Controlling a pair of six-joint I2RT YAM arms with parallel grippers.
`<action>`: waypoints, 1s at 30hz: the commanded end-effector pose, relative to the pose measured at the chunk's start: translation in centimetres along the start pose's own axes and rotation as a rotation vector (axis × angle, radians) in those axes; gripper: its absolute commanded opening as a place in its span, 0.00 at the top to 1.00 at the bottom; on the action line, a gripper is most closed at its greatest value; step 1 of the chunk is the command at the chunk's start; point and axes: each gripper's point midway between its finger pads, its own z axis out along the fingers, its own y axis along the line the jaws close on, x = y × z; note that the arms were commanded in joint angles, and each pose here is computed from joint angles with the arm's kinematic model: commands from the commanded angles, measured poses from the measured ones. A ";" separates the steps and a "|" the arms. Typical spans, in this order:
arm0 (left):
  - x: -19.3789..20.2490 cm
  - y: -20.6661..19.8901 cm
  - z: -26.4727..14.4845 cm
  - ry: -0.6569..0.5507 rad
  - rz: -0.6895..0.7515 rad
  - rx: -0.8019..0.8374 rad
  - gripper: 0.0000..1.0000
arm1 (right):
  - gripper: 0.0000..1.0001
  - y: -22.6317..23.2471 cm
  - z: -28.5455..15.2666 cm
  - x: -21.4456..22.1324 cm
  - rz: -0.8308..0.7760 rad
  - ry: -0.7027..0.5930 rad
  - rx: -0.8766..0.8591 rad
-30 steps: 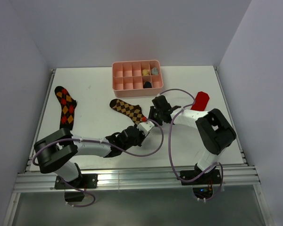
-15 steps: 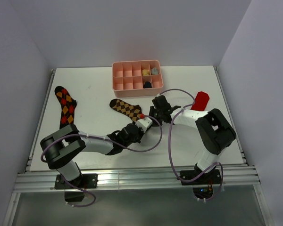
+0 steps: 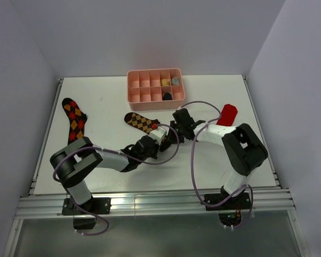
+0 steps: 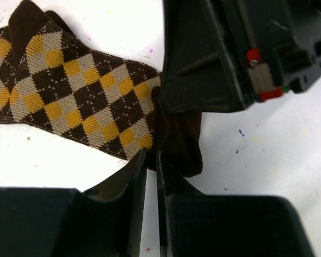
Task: Roll the socks
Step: Roll the sock at the center of the board.
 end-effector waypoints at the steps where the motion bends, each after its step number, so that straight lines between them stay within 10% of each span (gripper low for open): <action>1: -2.6 0.0 0.0 -0.064 -0.087 0.019 0.82 | 0.73 -3.0 0.9 2.9 0.000 0.093 0.093; 9: -6.9 -2.1 -3.1 -0.182 -0.117 0.155 0.67 | 0.73 -3.0 0.8 2.8 0.000 0.091 0.095; 30: -3.3 -3.4 -0.4 -0.060 0.021 0.156 0.61 | 0.73 -2.6 0.8 2.8 -0.002 0.101 0.076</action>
